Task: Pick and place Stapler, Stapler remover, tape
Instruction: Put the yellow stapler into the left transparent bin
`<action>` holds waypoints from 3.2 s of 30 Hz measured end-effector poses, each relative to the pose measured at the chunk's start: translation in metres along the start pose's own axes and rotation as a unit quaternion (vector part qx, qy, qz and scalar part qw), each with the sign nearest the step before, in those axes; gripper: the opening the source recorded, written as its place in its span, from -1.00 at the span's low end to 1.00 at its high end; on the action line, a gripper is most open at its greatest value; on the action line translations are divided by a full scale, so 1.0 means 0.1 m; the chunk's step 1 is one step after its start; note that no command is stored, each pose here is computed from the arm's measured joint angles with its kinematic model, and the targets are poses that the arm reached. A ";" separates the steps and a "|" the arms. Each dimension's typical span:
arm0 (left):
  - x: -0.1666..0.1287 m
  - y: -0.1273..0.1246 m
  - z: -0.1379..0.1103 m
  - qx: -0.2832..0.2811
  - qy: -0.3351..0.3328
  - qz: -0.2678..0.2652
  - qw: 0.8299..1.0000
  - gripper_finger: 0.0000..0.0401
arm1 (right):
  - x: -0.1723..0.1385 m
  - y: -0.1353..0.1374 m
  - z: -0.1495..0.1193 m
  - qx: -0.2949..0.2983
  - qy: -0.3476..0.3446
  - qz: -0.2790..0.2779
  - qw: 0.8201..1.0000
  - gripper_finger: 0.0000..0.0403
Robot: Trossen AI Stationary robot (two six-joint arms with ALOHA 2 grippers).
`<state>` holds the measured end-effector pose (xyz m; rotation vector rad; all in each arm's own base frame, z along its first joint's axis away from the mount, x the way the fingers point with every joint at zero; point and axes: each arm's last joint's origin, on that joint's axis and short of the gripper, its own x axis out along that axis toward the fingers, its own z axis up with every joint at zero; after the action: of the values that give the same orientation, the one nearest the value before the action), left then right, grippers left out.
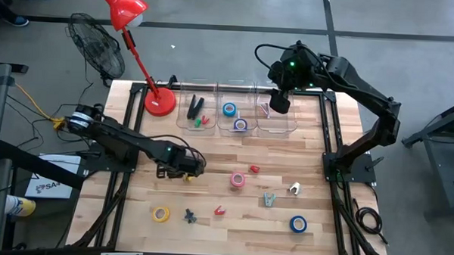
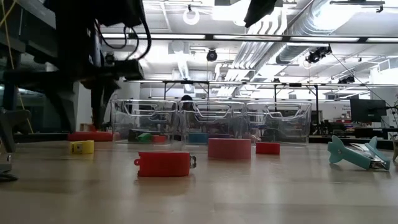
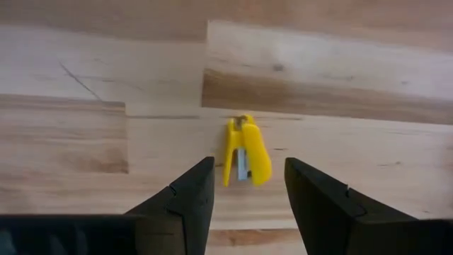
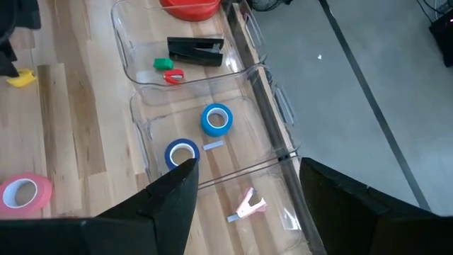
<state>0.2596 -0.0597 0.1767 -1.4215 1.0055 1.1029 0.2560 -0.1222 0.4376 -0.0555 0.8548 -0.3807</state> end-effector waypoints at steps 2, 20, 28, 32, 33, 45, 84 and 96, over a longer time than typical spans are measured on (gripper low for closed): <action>0.08 -0.02 -0.01 0.002 0.005 0.004 1.000 -0.17 | 0.00 0.00 0.00 0.000 0.000 0.000 1.000 0.18; 0.29 -0.05 -0.04 0.012 0.004 0.032 0.999 -0.22 | 0.00 0.00 0.00 -0.002 0.000 0.000 1.000 0.18; 0.30 -0.03 -0.03 0.025 0.007 0.042 0.999 -0.62 | 0.00 0.00 0.00 -0.002 0.000 0.002 1.000 0.18; 0.30 -0.04 -0.04 0.032 0.010 0.039 0.999 -0.72 | 0.00 0.00 0.00 -0.002 0.000 0.002 1.000 0.18; 0.30 -0.04 -0.04 0.037 0.010 0.038 0.999 -0.72 | 0.00 0.00 0.00 -0.002 0.000 0.002 1.000 0.18; -0.15 -0.20 0.20 0.051 -0.072 -0.038 0.995 -0.72 | 0.00 0.00 -0.01 -0.002 0.003 0.003 1.000 0.18; -0.51 -0.41 2.76 0.254 -0.126 -0.062 0.957 -0.72 | 0.00 0.00 0.02 0.085 -0.012 0.000 0.996 0.18; -0.27 -0.49 2.83 0.298 -0.117 -0.053 0.946 -0.72 | 0.00 -0.03 0.02 0.115 -0.007 -0.045 0.992 0.18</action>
<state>0.2687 0.2280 0.2000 -0.8230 0.9681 0.7729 0.2563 -0.1252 0.4395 0.1175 0.7906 -0.5610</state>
